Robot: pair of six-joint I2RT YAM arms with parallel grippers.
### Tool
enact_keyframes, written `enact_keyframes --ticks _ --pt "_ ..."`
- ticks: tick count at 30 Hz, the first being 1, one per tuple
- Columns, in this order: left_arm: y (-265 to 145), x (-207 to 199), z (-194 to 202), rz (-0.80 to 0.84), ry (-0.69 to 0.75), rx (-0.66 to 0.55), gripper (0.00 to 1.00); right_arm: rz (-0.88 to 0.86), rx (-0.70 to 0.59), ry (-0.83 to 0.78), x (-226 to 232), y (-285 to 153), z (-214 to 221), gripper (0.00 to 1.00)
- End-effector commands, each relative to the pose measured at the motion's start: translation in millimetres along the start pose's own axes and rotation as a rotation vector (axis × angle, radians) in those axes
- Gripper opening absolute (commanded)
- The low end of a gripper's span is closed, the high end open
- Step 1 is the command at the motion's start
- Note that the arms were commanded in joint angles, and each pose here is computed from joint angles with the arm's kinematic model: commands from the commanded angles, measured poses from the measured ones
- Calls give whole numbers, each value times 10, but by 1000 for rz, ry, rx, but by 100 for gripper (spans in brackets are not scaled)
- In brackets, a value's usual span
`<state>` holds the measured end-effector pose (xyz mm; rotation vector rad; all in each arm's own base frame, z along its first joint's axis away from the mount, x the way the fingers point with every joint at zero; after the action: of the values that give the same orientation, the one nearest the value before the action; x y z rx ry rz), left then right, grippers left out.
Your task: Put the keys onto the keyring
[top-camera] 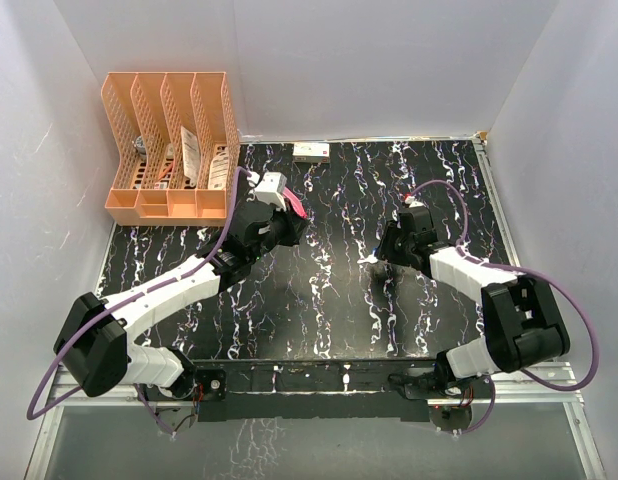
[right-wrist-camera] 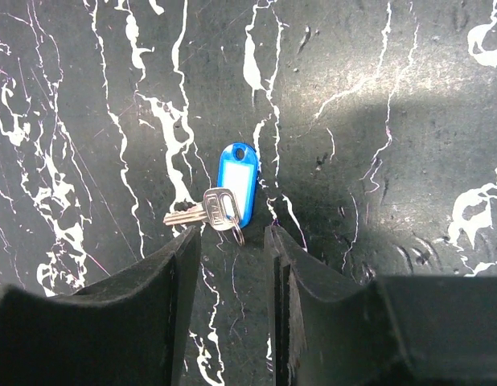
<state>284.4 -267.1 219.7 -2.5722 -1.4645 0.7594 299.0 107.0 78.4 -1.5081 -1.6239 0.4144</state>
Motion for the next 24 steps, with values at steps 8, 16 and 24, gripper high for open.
enact_keyframes --ticks 8,16,24 --pt "-68 -44 -132 13 -6 -52 0 -41 -9 10 41 108 -23 34" --pt "-66 -42 -126 12 -8 -51 0 -33 2 8 3 118 34 32" --pt "-65 -41 -127 11 -10 -52 0 -36 9 10 -7 143 64 29"
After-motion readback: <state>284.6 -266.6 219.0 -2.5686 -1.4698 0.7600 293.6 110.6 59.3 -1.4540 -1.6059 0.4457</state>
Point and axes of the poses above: each gripper's point midway between its finger pads, its own y axis out along the fingers, its own x axis along the line the jaws close on, z = x × y, the point moved 4 cm from there along -y, back along the fingers, and after that the axes turned 2 degrees about y, right-handed, at the moved point
